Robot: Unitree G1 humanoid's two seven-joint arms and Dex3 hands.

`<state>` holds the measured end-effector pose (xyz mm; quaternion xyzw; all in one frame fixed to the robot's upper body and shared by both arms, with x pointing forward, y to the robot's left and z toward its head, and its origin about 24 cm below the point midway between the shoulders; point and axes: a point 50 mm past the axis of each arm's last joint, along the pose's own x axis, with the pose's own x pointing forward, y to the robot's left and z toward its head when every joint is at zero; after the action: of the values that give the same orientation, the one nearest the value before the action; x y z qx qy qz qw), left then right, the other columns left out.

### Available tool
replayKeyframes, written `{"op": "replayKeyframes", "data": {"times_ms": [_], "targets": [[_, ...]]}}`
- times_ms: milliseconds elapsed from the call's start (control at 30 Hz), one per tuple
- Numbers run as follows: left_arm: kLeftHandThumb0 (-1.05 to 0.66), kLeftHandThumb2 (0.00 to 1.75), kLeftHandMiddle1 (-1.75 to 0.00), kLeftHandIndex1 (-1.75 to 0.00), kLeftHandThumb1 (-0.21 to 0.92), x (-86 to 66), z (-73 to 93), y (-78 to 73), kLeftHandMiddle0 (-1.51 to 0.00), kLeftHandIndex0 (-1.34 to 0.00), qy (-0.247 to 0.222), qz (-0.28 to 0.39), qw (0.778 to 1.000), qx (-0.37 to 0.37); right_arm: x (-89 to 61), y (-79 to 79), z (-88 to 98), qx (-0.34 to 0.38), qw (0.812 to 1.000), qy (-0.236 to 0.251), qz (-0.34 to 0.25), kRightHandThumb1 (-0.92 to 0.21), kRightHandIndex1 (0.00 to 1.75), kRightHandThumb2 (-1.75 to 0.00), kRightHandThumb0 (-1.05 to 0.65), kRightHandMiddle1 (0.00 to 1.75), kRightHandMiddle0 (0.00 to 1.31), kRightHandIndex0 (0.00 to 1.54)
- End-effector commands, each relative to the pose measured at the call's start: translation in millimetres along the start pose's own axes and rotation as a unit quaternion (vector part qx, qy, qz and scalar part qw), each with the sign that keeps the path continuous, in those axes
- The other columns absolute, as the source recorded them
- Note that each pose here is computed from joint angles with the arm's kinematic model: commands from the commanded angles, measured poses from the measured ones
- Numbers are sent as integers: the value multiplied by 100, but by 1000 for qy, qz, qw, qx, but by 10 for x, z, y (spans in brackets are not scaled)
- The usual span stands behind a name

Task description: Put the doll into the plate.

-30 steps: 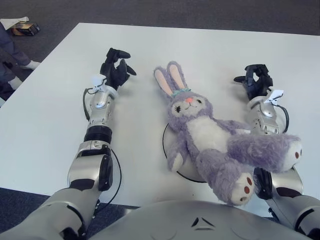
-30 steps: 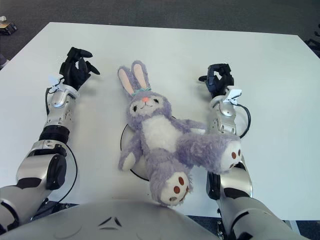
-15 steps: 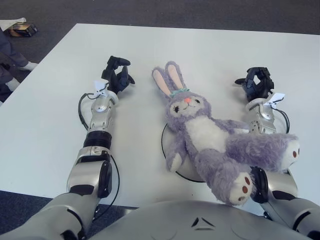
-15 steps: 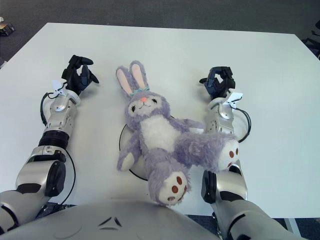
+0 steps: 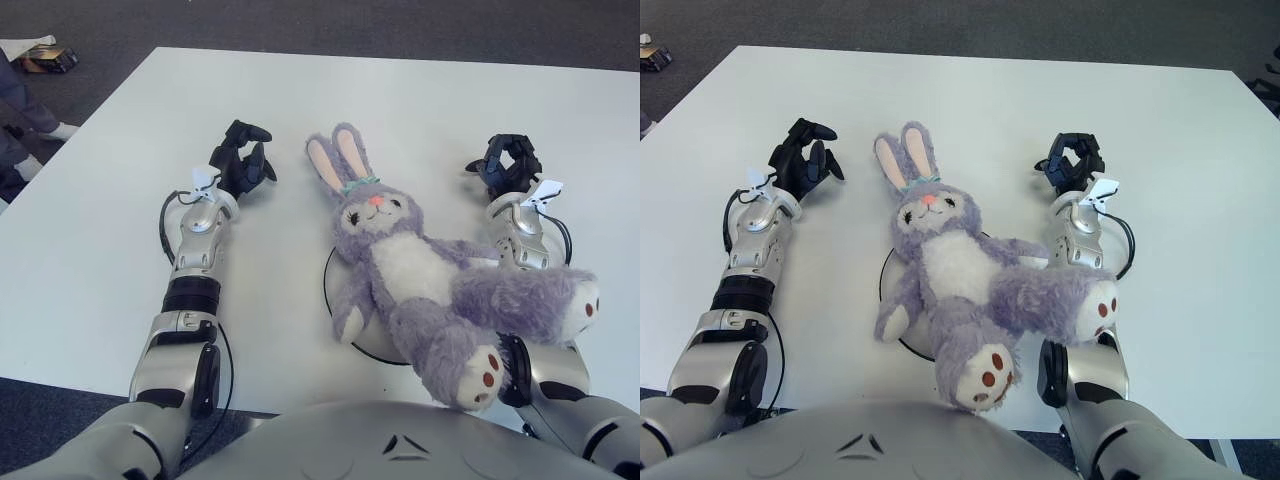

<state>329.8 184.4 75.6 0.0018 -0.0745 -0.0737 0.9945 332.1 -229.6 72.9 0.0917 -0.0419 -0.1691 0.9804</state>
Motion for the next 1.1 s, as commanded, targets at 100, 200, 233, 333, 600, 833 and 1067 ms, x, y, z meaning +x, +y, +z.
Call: {"op": "replayKeyframes", "data": {"times_ms": [100, 200, 233, 333, 600, 833, 1067], "targets": [[-36, 66, -175, -175, 82, -31, -51, -9, -83, -26, 18, -1, 1000, 6, -20, -7, -44, -20, 1000, 1, 8, -64, 172, -90, -39, 175, 37, 69], [-36, 68, -175, -175, 81, -40, -62, -21, -83, -26, 20, 2, 1000, 11, -14, 13, -47, -21, 1000, 1, 17, -63, 172, -92, -40, 175, 38, 69], [-37, 70, -175, -175, 80, -49, -68, -30, -83, -27, 20, 3, 1000, 14, -10, 22, -49, -19, 1000, 3, 24, -62, 173, -94, -40, 175, 39, 70], [-37, 73, -175, -175, 77, -63, -77, -43, -84, -28, 19, 6, 1000, 19, -5, 30, -52, -18, 999, 4, 36, -56, 174, -101, -41, 175, 42, 71], [-37, 72, -175, -175, 78, -96, -105, -53, -85, -28, 20, 11, 999, 28, 16, 49, -66, -25, 998, 4, 62, -48, 175, -111, -43, 175, 48, 76], [-36, 67, -175, -175, 82, -119, -122, -71, -85, -26, 25, 13, 999, 34, 29, 49, -79, -44, 996, 8, 74, -45, 175, -115, -44, 175, 51, 81], [-37, 71, -175, -175, 79, -127, -123, -74, -88, -28, 28, 13, 999, 38, 41, 47, -87, -58, 995, 13, 82, -44, 175, -117, -44, 175, 52, 89]]}}
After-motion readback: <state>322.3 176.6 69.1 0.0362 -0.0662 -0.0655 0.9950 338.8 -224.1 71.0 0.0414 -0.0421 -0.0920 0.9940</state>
